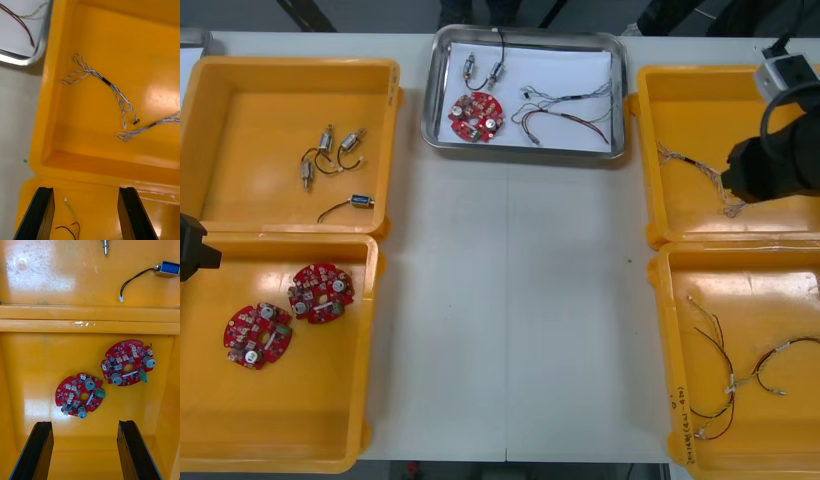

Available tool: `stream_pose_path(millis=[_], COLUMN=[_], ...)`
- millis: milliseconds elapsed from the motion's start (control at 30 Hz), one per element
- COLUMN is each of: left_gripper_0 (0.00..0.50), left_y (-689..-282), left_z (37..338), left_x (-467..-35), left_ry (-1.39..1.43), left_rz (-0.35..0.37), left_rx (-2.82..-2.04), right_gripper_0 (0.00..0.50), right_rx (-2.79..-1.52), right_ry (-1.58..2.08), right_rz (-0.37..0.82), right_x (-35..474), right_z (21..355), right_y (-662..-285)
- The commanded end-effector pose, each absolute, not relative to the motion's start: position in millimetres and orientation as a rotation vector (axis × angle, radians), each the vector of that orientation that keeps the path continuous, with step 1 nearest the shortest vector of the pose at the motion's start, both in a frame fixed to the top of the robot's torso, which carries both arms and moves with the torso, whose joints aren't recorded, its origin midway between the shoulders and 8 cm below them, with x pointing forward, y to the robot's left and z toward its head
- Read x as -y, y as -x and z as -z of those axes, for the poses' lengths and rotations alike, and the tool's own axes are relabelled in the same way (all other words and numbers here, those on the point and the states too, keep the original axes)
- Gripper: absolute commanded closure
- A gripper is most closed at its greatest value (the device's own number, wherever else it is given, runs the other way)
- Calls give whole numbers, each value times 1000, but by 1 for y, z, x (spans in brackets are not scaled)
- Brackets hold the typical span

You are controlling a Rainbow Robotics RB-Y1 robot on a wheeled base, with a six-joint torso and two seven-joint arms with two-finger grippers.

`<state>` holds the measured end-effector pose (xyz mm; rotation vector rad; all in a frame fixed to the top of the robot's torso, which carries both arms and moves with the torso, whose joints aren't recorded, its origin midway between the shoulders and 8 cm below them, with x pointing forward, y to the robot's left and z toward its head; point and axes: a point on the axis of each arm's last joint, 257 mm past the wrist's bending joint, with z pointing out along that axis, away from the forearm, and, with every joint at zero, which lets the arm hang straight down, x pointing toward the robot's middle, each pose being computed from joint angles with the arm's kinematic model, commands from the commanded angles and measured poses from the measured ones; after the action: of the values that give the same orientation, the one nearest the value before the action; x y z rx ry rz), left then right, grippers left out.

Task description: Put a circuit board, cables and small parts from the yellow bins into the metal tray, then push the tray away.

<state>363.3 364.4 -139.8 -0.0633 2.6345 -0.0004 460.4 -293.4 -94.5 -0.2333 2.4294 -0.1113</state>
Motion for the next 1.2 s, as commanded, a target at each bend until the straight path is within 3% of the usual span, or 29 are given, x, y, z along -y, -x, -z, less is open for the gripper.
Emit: stream_pose_path(millis=[33, 600, 833, 1200], left_gripper_0=[0, 0, 0, 0], left_y=[-359, -359, -359, -359], left_z=[126, 126, 126, 126], left_x=[-378, -378, -378, -378], left_ry=[-47, -47, -47, -47], left_rz=[-94, -94, -94, -94], left_rx=[-2615, -2615, -2615, -2615], right_gripper_0=[4, 0, 0, 0], right_rx=[-2439, -2550, -2612, -2627], right_ry=[148, 27, 9, 5], right_rz=[145, 133, 88, 67], right_x=[345, 400, 401, 402], right_z=[95, 134, 155, 158], right_y=[-436, -386, -367, -361])
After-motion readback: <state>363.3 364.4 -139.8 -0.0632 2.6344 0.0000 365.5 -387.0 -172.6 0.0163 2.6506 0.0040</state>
